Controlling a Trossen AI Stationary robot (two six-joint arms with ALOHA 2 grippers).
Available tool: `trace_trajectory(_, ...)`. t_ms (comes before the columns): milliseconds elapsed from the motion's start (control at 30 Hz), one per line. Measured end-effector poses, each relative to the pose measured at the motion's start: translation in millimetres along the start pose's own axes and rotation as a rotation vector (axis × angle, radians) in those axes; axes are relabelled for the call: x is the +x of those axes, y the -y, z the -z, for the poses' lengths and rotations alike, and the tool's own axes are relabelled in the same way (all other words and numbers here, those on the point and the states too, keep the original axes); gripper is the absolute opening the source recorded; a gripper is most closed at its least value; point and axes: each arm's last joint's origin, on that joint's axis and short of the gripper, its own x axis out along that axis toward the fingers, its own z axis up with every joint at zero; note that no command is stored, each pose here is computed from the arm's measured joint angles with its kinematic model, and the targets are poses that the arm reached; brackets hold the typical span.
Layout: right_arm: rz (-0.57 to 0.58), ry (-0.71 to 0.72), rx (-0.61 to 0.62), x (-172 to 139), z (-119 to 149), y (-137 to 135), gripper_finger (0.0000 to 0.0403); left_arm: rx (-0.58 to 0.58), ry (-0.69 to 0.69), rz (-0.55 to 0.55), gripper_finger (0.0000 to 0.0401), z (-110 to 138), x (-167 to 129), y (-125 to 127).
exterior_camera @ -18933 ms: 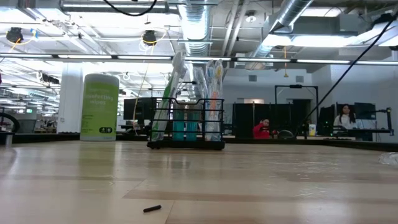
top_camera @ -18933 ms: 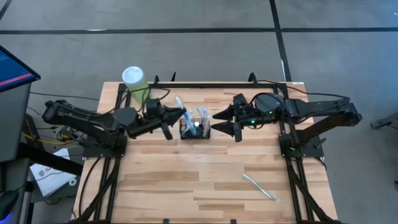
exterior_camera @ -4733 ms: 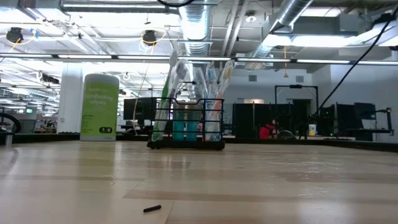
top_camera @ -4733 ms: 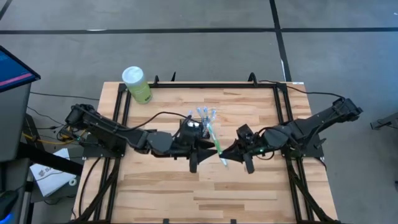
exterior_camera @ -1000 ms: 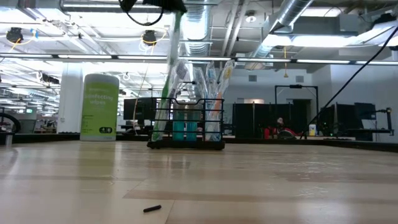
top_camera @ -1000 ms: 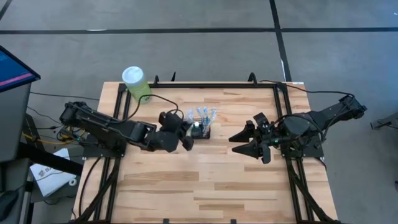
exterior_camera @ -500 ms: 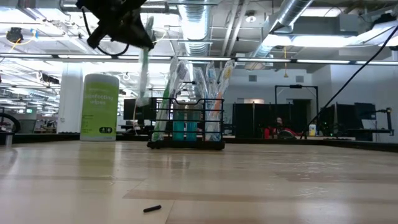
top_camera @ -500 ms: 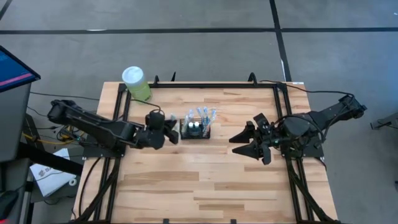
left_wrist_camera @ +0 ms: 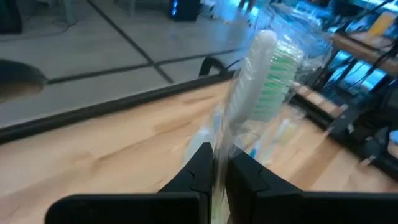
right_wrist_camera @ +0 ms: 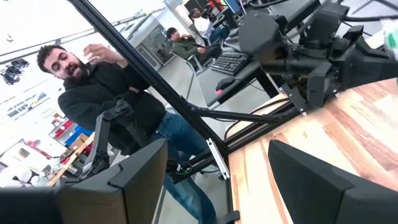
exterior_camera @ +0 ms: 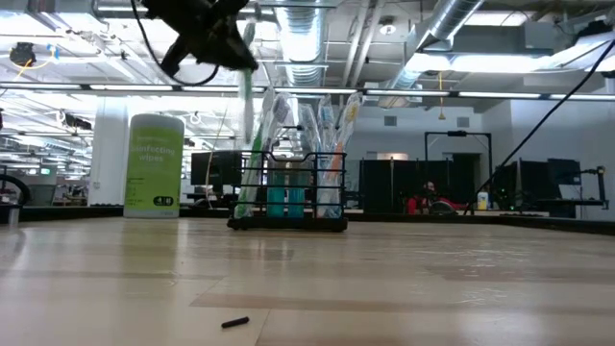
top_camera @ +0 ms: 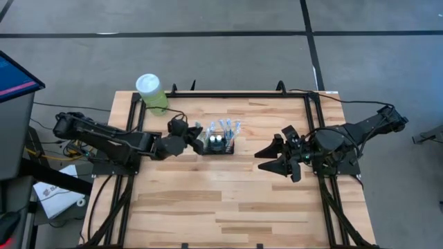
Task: Pick & Place toothbrushing station
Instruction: Put the green toothbrush into the black mesh organizer
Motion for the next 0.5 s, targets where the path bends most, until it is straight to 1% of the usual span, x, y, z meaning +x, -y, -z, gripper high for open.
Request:
trace_trajectory(200,0.003,-0.007,-0.002,0,1,0,0.0271,0.011,0.01,-0.017,0.001,-2,7,-4)
trace_trajectory(333,0.006,-0.011,-0.003,0,1,0,0.0271,0.029,-0.008,-0.029,0.001,5,12,-5)
trace_trajectory(500,0.009,-0.014,-0.004,0,2,1,0.0271,0.053,-0.025,-0.031,0.001,17,19,0)
